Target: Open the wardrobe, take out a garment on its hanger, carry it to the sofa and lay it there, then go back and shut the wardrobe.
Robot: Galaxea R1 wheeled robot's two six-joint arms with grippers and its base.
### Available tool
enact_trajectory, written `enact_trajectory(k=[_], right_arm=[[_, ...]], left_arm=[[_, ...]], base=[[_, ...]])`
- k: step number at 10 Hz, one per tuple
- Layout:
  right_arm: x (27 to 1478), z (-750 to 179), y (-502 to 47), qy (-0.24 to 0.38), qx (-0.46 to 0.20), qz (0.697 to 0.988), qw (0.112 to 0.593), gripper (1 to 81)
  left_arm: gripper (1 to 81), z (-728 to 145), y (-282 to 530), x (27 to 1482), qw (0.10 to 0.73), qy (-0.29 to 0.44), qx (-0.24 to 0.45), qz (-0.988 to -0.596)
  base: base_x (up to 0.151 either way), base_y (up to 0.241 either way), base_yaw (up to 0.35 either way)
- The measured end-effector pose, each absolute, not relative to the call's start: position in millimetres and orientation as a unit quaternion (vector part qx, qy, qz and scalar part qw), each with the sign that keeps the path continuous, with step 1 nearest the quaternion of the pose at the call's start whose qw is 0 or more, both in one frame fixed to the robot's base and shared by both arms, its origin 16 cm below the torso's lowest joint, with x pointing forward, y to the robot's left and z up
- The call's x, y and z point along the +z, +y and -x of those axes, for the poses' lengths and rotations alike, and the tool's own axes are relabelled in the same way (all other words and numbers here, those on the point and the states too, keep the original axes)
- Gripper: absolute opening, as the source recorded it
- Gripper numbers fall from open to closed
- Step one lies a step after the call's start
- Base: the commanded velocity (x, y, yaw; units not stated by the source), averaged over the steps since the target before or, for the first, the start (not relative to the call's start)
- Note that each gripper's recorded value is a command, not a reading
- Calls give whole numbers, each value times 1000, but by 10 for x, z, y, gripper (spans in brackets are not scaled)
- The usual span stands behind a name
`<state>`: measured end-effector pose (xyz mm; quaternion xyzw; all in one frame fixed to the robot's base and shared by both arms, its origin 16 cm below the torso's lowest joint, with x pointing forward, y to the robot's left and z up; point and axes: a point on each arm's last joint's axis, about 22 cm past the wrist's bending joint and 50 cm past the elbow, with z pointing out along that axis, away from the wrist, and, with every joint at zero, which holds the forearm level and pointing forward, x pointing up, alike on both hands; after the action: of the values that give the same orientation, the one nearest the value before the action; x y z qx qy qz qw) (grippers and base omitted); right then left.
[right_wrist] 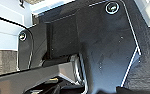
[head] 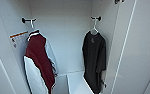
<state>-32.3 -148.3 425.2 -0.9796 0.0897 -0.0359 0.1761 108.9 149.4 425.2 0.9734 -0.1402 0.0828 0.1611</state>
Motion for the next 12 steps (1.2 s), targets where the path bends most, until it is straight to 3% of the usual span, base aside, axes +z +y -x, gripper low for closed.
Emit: enact_trajectory(k=[6, 12], right_arm=[[4251, 333, -1480, 90, -35, 980, 176, 811], [4250, 336, -1486, 90, -34, 980, 175, 811]], left_arm=[[811, -1038, 1506, 4247, 161, -140, 80, -974], [811, -1004, 1422, 4253, 166, -140, 77, -973]], base=[[75, 0, 0], [0, 0, 0]])
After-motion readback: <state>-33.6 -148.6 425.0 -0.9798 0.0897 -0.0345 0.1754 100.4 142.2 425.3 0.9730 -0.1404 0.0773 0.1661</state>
